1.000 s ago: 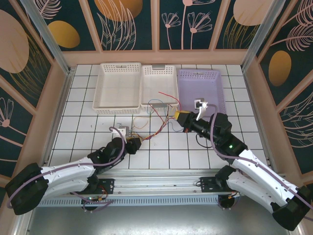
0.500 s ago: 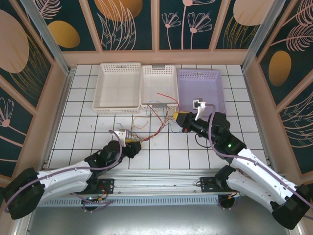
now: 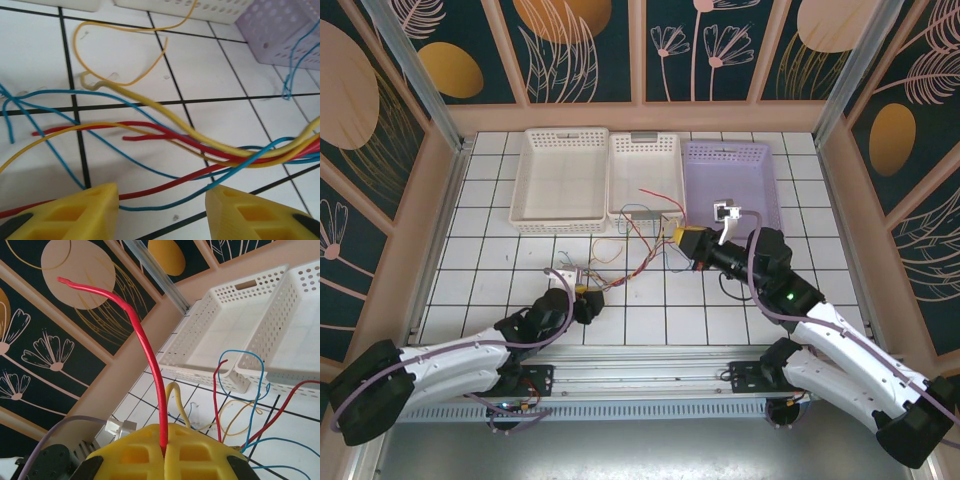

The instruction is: Untangle the cables

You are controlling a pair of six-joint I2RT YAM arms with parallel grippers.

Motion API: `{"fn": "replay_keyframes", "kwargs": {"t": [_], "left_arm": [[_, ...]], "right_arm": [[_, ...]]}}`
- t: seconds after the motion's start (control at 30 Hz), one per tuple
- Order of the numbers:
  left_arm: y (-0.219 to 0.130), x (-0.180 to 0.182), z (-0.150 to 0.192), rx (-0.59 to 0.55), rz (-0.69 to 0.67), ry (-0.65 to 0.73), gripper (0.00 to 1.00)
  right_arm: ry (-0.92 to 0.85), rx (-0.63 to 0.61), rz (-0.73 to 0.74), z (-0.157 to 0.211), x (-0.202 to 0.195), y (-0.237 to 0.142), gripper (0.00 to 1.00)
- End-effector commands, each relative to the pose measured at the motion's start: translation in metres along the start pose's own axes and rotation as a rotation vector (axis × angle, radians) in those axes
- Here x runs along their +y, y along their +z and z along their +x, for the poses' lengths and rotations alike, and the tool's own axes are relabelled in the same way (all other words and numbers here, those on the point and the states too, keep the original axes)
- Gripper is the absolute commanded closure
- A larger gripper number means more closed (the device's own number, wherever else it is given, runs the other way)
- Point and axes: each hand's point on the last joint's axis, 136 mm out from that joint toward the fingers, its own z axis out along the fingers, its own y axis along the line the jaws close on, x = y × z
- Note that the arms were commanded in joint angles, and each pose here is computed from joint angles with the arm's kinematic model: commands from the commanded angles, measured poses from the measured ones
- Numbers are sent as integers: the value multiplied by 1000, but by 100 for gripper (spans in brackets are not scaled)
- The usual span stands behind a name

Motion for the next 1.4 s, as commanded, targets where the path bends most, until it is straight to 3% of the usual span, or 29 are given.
{"fn": "replay_keyframes", "kwargs": {"t": [0.0, 0.4, 0.63, 0.77, 0.83, 0.93, 1.17, 1.37], "left_arm": [[2, 5, -6, -18, -44, 29, 50], [7, -12, -22, -73, 11, 87, 52], [7, -25, -21, -76, 90, 86, 77], [3, -24, -20, -80, 100, 71, 100], [-2, -26, -23, -90, 114, 52, 100], [-11, -22, -30, -121, 105, 4, 100], [-38, -11, -49, -155, 44, -126, 100], [-63, -5, -71, -183, -18, -218, 100]], "right_arm": [[-3, -52, -65, -23, 22, -5, 100], [14, -36, -118, -18, 29, -5, 100], [21, -36, -120, -17, 29, -6, 100], [22, -50, -99, -19, 25, -8, 100], [27, -62, -79, -21, 22, -10, 100], [42, -87, 10, -23, 6, -12, 100], [112, -122, 368, -16, -68, -26, 100], [169, -112, 518, 3, -114, -41, 100]]}}
